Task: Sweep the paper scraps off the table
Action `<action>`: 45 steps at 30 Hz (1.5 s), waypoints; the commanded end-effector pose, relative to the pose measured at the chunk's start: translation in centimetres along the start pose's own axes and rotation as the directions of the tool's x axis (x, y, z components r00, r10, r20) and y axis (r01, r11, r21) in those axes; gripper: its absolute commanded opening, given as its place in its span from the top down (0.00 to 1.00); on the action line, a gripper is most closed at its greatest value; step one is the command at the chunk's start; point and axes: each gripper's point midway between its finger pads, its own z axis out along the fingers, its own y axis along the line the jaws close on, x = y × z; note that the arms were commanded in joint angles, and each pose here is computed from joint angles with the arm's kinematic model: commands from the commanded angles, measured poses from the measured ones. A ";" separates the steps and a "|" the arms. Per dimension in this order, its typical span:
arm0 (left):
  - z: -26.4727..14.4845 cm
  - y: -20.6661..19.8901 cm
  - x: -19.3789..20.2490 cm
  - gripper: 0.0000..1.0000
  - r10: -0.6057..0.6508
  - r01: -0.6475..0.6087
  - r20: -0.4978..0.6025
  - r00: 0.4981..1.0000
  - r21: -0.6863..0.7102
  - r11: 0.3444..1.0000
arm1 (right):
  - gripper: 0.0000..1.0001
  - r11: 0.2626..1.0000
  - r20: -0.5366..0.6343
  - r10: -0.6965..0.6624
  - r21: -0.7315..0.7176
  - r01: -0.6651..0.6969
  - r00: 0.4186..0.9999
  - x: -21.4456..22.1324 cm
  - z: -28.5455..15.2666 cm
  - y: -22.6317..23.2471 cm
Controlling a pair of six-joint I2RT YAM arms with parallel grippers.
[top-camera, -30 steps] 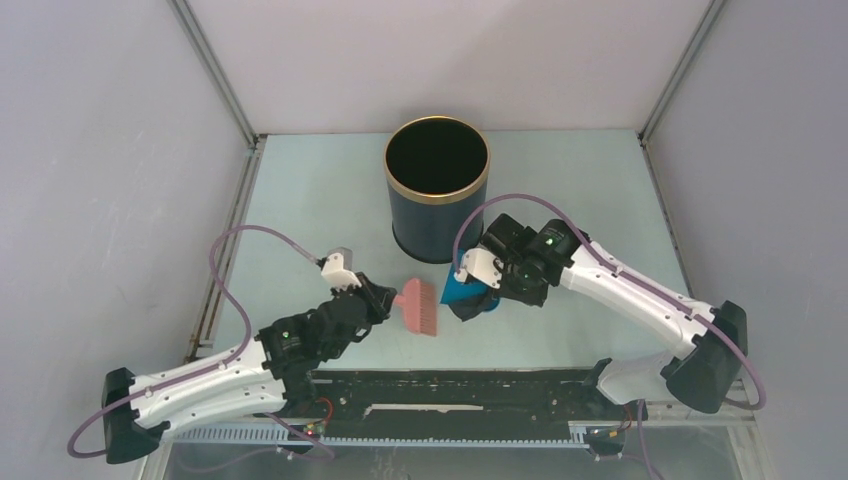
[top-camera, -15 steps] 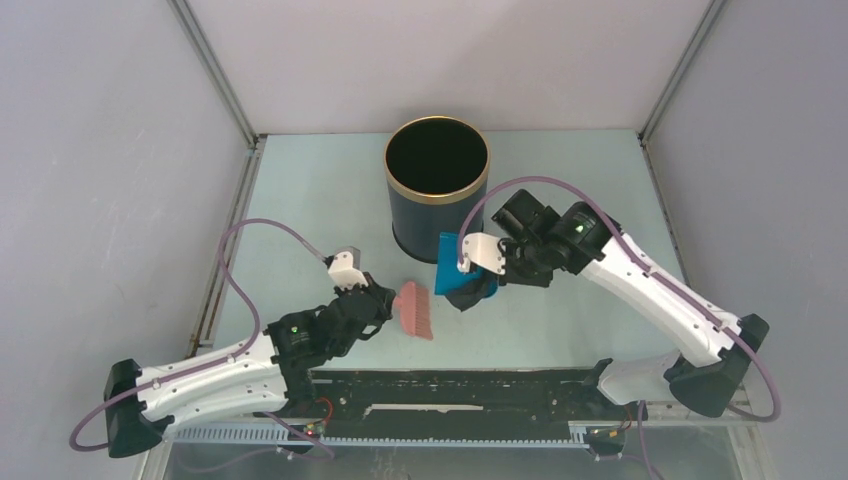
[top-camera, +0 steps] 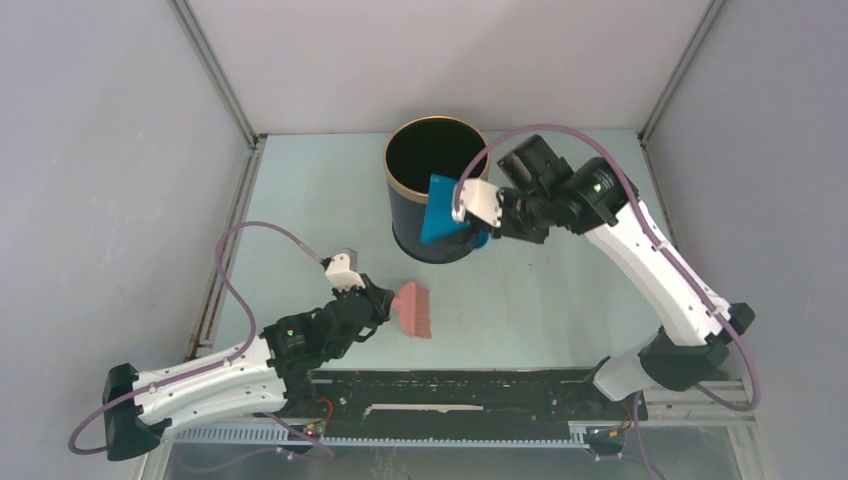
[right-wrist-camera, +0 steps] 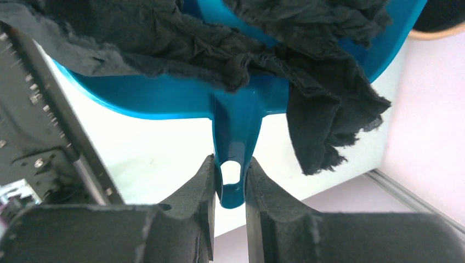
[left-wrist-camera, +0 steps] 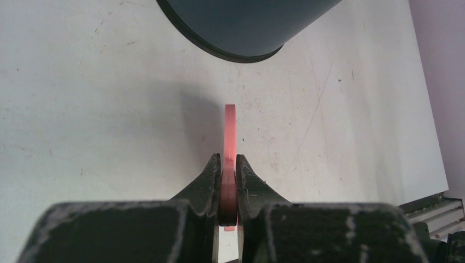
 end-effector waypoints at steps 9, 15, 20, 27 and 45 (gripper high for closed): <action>-0.4 -0.8 1.3 1.00 -0.021 0.023 -0.032 0.999 0.090 0.996 | 1.00 0.920 -0.078 0.165 0.370 -0.126 0.983 -1.7 -0.3 -14.6; -0.7 -0.4 1.5 1.00 -0.040 0.043 -0.029 0.999 0.104 0.994 | 1.00 0.735 -0.253 0.136 0.675 0.074 0.958 -0.8 -1.1 -22.4; -0.7 -0.1 1.7 1.00 -0.030 0.033 -0.030 0.999 0.104 0.994 | 1.00 0.580 -0.287 0.072 0.791 0.194 0.955 -3.4 -3.6 -25.5; -0.8 -0.8 1.6 1.00 -0.023 0.027 -0.036 0.999 0.128 0.991 | 1.00 0.380 -0.533 -0.103 0.759 0.528 0.840 -4.7 -3.8 -25.3; -1.1 -0.5 1.0 1.00 -0.017 0.019 -0.017 1.000 0.123 0.992 | 1.00 0.384 -0.482 -0.045 0.800 0.461 0.875 -3.5 -5.3 -25.9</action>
